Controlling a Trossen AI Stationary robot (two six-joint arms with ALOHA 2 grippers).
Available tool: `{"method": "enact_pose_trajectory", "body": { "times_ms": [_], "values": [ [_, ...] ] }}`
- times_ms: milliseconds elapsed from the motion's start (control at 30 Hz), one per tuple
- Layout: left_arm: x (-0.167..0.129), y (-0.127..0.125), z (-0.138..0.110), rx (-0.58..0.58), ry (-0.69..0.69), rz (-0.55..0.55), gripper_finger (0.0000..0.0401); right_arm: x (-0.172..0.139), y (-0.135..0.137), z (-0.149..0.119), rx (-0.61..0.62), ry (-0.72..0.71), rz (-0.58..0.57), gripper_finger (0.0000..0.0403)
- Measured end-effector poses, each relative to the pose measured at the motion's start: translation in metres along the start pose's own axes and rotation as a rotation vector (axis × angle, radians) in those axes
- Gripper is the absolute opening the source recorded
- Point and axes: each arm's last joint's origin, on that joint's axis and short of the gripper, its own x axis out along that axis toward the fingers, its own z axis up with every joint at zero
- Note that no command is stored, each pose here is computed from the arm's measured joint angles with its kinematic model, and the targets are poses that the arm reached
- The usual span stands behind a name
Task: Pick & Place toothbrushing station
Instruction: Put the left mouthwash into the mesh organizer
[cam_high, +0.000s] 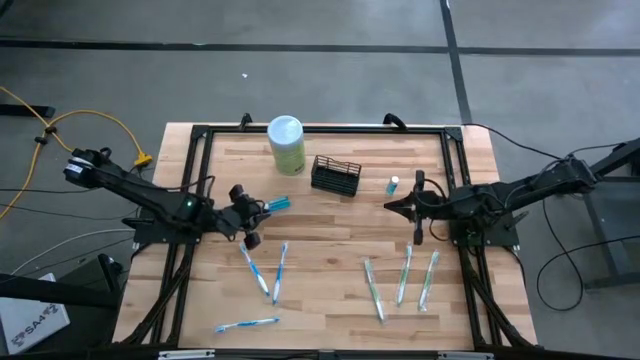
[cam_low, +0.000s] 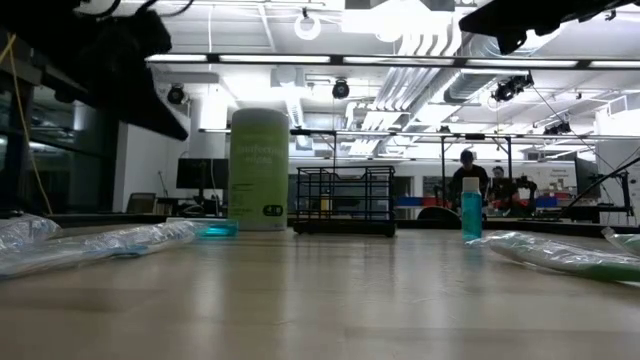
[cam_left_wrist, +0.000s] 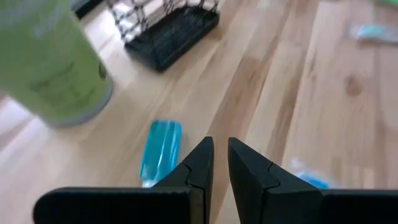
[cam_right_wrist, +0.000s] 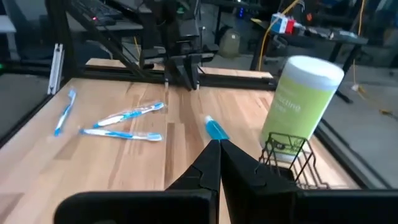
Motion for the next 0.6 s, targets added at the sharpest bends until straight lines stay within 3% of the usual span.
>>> {"method": "enact_pose_trajectory", "body": {
  "times_ms": [600],
  "values": [
    [0.006,0.004,-0.018,0.022,0.051,0.024,0.0041,0.000,-0.002,-0.001,0.072,0.003,-0.063,0.0002]
  ]
}}
